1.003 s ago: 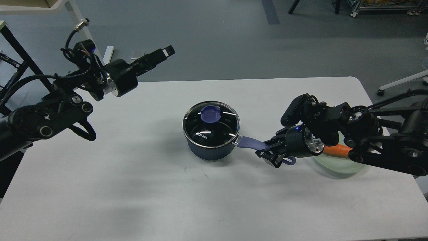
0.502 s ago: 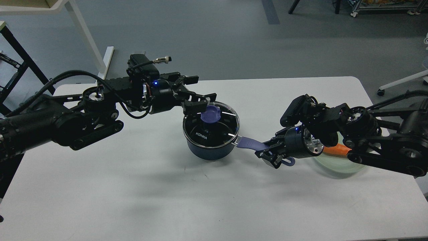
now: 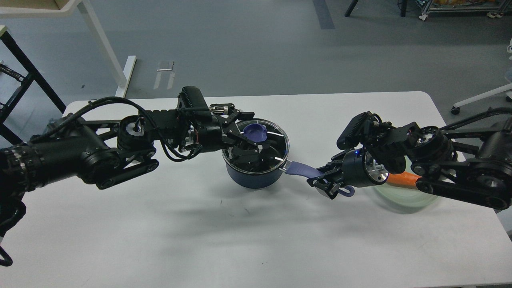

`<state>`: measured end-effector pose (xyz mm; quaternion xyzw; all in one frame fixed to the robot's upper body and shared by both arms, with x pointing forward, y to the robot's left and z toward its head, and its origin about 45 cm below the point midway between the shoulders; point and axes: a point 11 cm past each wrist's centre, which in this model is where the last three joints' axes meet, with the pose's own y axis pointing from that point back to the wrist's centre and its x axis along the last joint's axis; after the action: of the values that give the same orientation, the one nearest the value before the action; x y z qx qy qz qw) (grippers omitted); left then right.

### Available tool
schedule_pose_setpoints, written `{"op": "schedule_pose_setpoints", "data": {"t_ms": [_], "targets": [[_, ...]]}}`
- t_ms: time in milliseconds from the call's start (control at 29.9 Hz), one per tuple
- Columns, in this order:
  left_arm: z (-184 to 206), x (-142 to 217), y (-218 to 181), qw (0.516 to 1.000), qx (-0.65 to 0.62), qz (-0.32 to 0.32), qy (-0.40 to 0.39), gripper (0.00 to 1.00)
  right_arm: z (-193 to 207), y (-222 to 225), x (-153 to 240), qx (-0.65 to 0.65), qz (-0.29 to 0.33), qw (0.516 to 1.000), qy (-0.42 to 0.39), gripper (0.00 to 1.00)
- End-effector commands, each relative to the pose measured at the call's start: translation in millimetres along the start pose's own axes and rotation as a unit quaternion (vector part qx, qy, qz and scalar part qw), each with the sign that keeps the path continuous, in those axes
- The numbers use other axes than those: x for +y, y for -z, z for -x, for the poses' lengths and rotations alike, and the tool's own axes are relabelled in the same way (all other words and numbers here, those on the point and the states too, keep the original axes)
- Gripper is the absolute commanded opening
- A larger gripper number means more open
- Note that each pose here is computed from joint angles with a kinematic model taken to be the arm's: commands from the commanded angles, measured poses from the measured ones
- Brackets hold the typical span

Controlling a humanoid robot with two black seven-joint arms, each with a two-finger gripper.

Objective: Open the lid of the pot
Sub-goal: 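Move the left gripper over the pot and grasp the blue lid knob, then lift the glass lid off the pot with the left gripper, moving it aside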

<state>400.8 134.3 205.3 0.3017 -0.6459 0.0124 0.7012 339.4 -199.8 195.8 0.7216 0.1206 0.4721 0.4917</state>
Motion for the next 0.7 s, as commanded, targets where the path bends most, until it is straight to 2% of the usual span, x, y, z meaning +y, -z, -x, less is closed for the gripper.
{"op": "schedule_pose_setpoints", "data": {"t_ms": [0, 167, 669], "targets": [[1.8, -4.8, 0.8, 1.0, 0.001, -0.005, 0.002, 0.94, 0.0, 2.2, -0.6, 0.001, -0.003, 1.0, 0.0, 0.22], [4.6, -8.8, 9.9, 1.0, 0.003, -0.019, 0.002, 0.94, -2.0, 5.7, -2.3, 0.002, -0.008, 1.0, 0.0, 0.22], [26.5, -7.4, 1.1, 1.0, -0.006, -0.009, 0.01, 0.93, -0.7, 7.1, -4.5, 0.002, -0.01, 1.0, 0.002, 0.22]]}}
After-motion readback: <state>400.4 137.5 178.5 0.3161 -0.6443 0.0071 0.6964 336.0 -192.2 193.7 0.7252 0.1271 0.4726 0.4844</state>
